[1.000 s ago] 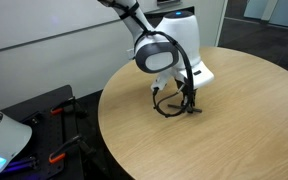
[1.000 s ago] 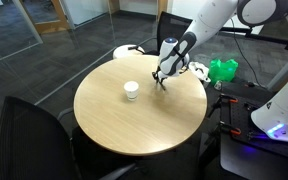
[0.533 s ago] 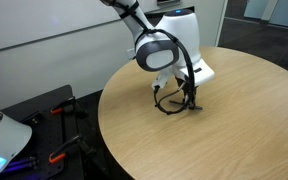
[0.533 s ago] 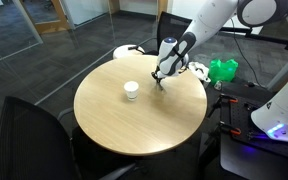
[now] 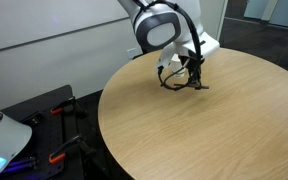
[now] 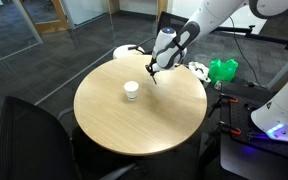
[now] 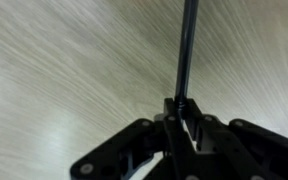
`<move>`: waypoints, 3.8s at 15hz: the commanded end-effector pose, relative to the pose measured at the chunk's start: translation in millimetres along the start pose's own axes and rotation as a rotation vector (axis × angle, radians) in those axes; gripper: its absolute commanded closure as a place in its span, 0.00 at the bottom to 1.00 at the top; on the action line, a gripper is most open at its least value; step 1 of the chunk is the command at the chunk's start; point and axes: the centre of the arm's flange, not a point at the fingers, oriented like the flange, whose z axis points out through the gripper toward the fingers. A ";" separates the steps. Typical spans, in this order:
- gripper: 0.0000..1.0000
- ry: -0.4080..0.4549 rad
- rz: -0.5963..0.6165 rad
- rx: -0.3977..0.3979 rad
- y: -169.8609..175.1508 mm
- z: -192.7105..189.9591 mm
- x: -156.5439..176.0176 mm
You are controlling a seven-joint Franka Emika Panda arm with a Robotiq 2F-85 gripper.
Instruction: Pick up the pen from the table and put it in the white cup
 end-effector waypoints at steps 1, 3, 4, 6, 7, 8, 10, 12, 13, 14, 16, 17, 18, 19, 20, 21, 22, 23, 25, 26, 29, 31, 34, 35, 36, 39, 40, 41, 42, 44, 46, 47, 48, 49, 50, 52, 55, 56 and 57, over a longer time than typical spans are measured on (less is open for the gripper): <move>0.96 0.025 -0.023 -0.018 -18.7 -50.5 9.4; 0.96 0.019 -0.055 -0.039 -29.6 -67.5 18.9; 0.96 0.011 -0.064 -0.053 -33.8 -75.4 21.8; 0.96 -0.026 -0.095 -0.076 -42.2 -89.7 26.6; 0.96 -0.042 -0.110 -0.085 -45.7 -95.4 28.4; 0.96 -0.065 -0.128 -0.095 -49.3 -101.7 29.7; 0.96 -0.106 -0.149 -0.125 -56.5 -114.3 31.7; 0.96 -0.141 -0.171 -0.161 -62.7 -125.0 32.7; 0.96 -0.157 -0.188 -0.182 -65.8 -130.8 33.1; 0.96 -0.180 -0.203 -0.195 -68.2 -136.1 33.4; 0.96 -0.217 -0.246 -0.220 -73.0 -147.3 34.2; 0.96 -0.236 -0.266 -0.229 -75.2 -152.1 34.4; 0.96 -0.256 -0.286 -0.235 -77.5 -156.8 34.8; 0.96 -0.274 -0.312 -0.239 -79.4 -161.5 35.9; 0.96 -0.294 -0.340 -0.238 -80.7 -165.3 36.6; 0.96 -0.312 -0.371 -0.235 -81.4 -168.4 38.6; 0.96 -0.337 -0.405 -0.228 -81.8 -171.1 40.1; 0.96 -0.361 -0.444 -0.224 -81.4 -172.9 42.8; 0.96 -0.412 -0.520 -0.215 -78.9 -176.3 47.4; 0.96 -0.439 -0.559 -0.213 -76.4 -178.0 50.3; 0.85 -0.438 -0.556 -0.218 -68.7 -173.8 43.0; 0.85 -0.454 -0.568 -0.218 -64.2 -176.3 47.7; 0.85 -0.456 -0.570 -0.217 -64.5 -176.3 47.4; 0.96 -0.457 -0.571 -0.217 -64.9 -176.2 47.0; 0.96 -0.449 -0.578 -0.202 -66.3 -173.2 50.2; 0.96 -0.489 -0.633 -0.135 -67.2 -168.4 63.3; 0.96 -0.506 -0.657 -0.113 -66.4 -168.0 65.9; 0.96 -0.527 -0.687 -0.085 -65.3 -168.6 69.9; 0.96 -0.536 -0.711 -0.063 -64.2 -168.8 73.2; 0.96 -0.563 -0.767 -0.023 -61.2 -171.8 82.2; 0.96 -0.582 -0.817 -0.006 -58.6 -175.8 90.7; 0.96 -0.592 -0.844 0.002 -58.0 -178.7 94.6; 0.96 -0.605 -0.872 0.009 -56.9 -180.4 97.6; 0.96 -0.615 -0.895 0.023 -56.9 -182.5 100.6; 0.96 -0.616 -0.913 0.043 -57.1 -183.4 102.8; 0.96 -0.602 -0.937 0.095 -58.8 -183.2 106.2; 0.96 -0.585 -0.955 0.193 -61.8 -177.6 107.1; 0.96 -0.579 -0.961 0.224 -62.0 -174.8 107.0; 0.96 -0.578 -0.968 0.260 -61.9 -172.0 107.0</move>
